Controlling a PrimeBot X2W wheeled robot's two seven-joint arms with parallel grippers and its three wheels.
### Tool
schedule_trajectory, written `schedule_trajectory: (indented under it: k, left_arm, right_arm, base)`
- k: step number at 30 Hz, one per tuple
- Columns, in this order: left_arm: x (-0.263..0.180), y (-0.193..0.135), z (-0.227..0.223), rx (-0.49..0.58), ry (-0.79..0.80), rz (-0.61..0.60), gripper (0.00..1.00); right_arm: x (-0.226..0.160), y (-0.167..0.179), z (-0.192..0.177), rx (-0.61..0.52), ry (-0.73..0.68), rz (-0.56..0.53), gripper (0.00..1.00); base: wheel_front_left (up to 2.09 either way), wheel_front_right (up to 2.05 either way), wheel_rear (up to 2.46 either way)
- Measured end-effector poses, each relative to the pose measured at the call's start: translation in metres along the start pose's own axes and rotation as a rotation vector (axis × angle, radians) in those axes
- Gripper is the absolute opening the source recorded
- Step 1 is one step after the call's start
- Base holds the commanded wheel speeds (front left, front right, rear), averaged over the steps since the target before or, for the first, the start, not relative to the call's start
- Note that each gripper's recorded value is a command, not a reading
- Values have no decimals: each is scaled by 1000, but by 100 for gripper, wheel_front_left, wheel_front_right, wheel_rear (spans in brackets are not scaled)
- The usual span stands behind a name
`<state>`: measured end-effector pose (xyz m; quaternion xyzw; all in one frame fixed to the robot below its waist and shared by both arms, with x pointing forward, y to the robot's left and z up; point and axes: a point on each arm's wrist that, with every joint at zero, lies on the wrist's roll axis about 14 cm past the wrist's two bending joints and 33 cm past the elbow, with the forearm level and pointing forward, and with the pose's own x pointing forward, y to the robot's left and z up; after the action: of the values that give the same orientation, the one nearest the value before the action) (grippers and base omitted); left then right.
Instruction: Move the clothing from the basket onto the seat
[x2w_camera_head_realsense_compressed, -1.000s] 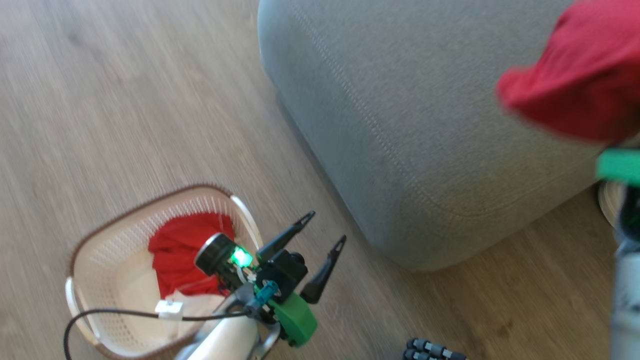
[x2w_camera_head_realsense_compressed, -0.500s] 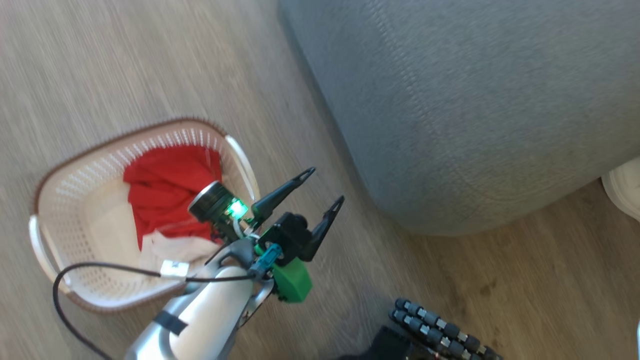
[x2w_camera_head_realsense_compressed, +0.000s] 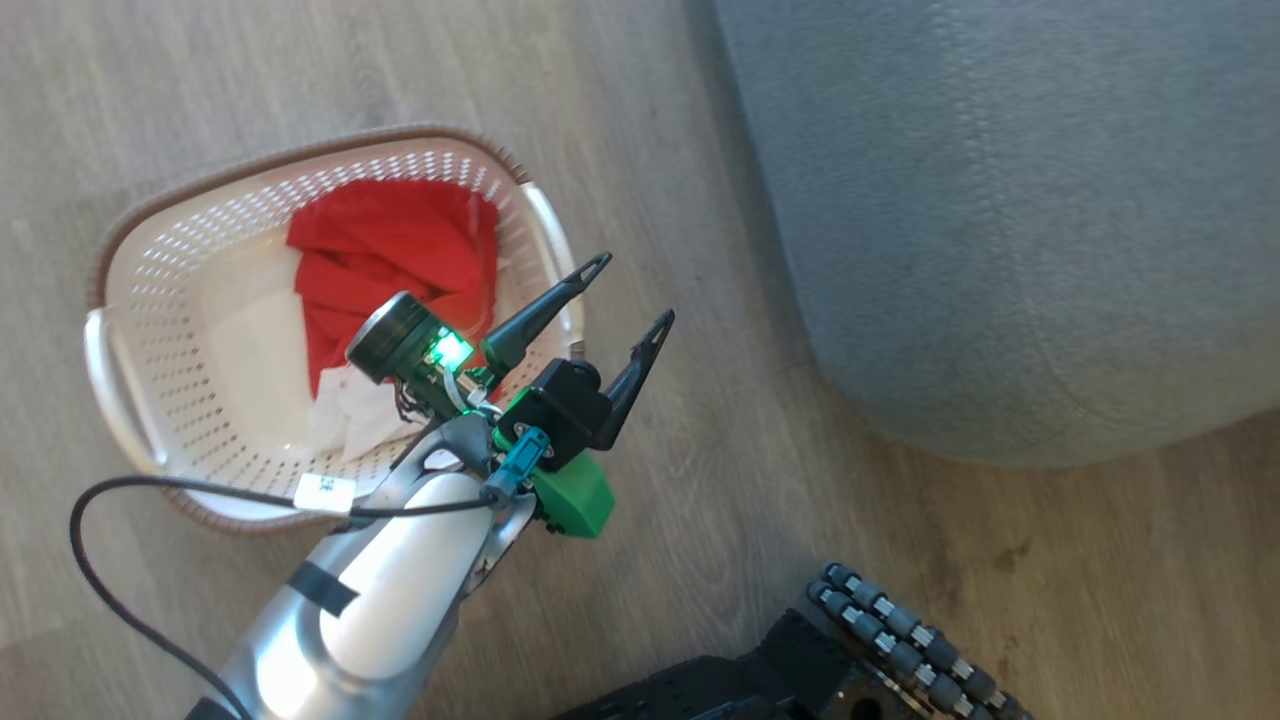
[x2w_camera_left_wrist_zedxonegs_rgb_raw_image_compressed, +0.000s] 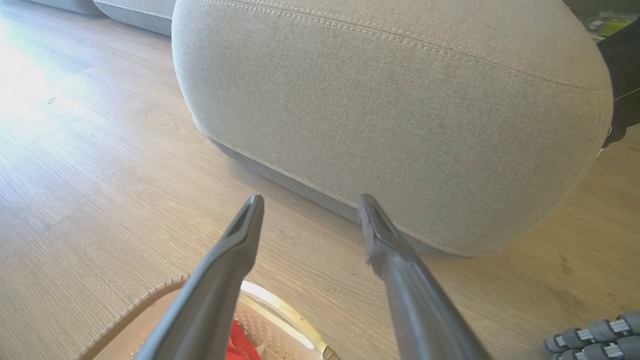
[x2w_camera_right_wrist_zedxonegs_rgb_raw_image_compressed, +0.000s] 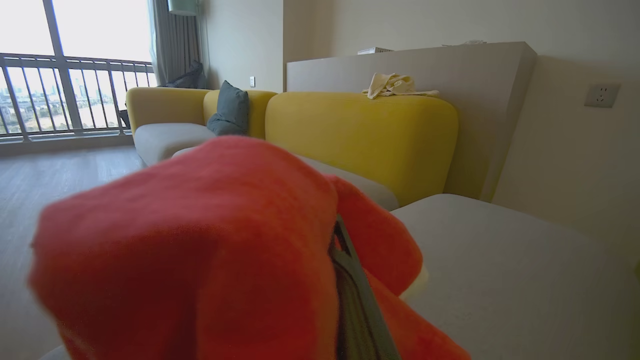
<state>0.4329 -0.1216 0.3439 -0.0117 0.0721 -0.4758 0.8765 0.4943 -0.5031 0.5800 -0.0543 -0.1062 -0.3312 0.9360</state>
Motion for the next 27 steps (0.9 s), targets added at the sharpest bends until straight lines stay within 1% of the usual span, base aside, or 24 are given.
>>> schedule_trajectory:
  k: [2,5,8,13,16,20,22,25,26,27]
  left_arm:
    - [-3,4,-2,1,6,19,100]
    - [-7,7,-6,-3,16,33,100]
    - [-11,12,-9,-7,22,55,100]
    - [-13,20,-9,-39,17,98,100]
    - [-13,23,-11,-42,20,104,100]
    - [-11,27,-11,-45,15,115,100]
    - [-11,28,-10,-52,14,120,100]
    - [-11,27,-8,-56,11,122,100]
    - [-11,27,-7,-56,9,124,100]
    - [-11,27,-6,-57,7,125,100]
  right_arm:
    - [-2,-4,-25,19,67,-30,0]
    - [-1,-2,-50,18,137,-41,0]
    - [1,8,-68,7,187,-27,0]
    - [-6,20,-102,-14,286,-3,0]
    - [-7,28,-112,-20,308,12,0]
    - [-3,47,-118,-29,319,55,0]
    - [-9,56,-129,-63,359,95,0]
    - [-20,59,-146,-78,420,111,0]
    - [-22,60,-148,-88,430,120,16]
    - [-21,61,-147,-105,428,131,100]
  base:
    - [0,0,0]
    - [0,0,0]
    - [0,0,0]
    - [0,0,0]
    - [0,0,0]
    - [0,0,0]
    - [0,0,0]
    - [0,0,0]
    - [0,0,0]
    - [0,0,0]
